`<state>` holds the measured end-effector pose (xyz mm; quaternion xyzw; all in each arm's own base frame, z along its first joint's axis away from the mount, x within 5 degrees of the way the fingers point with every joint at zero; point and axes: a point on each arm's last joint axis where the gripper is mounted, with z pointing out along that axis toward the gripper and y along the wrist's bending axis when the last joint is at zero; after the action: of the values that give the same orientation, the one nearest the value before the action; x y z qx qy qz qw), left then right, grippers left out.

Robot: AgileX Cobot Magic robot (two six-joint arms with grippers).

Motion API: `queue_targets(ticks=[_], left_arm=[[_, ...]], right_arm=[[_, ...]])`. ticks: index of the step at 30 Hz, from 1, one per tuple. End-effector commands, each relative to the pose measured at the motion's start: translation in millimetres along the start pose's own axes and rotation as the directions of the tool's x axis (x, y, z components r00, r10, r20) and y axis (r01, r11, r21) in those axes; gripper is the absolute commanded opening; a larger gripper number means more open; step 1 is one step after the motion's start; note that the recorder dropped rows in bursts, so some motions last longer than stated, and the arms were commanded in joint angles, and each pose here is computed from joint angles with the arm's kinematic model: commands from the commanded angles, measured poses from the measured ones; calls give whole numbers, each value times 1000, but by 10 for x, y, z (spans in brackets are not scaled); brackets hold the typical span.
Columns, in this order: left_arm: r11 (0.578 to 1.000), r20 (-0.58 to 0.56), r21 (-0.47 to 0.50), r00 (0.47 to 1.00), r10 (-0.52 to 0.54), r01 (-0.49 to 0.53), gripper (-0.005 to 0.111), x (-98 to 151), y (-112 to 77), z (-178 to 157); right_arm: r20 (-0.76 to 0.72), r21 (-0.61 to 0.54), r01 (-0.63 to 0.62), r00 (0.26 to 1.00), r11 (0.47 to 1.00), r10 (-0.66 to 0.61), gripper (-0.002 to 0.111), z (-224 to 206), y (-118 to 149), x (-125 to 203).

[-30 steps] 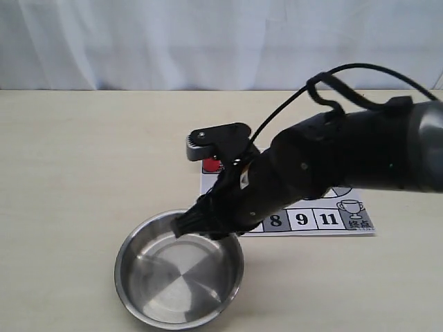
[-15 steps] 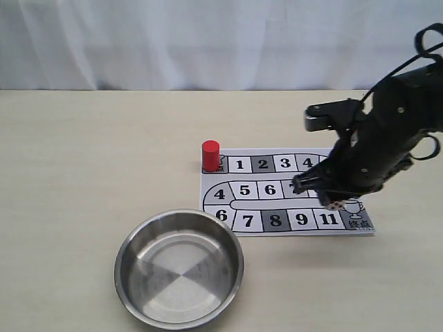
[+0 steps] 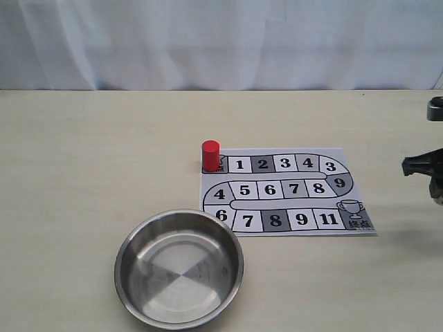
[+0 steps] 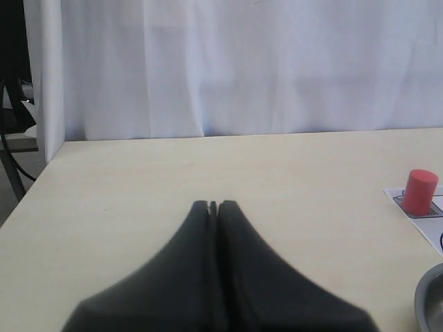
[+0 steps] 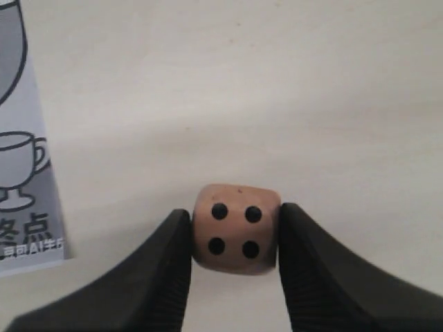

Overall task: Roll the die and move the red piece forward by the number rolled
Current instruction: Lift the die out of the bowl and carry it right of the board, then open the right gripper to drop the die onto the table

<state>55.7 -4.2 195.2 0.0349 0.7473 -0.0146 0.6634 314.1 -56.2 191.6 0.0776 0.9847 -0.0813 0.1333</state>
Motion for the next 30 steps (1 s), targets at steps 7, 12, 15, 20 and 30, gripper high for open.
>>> queue_targets(ticks=[7, 12, 15, 20, 30], left_arm=[[1000, 12, 1, 1000, -1, 1, 0, -2, -1, 0], [1000, 12, 1, 1000, -1, 1, 0, -2, -1, 0], [1000, 12, 1, 1000, -1, 1, 0, -2, -1, 0], [1000, 12, 1, 1000, -1, 1, 0, -2, -1, 0], [1000, 12, 1, 1000, -1, 1, 0, -2, -1, 0]], right_arm=[[8, 86, 80, 997, 993, -81, 4, 51, -124, -26], [9, 89, 85, 996, 992, -87, 4, 59, -125, -30], [18, 75, 71, 997, 995, -73, 4, 60, -112, -35], [49, -67, 34, 998, 997, -31, 22, 60, 17, -57], [104, -253, 29, 995, 967, -3, 70, 28, 187, -105]])
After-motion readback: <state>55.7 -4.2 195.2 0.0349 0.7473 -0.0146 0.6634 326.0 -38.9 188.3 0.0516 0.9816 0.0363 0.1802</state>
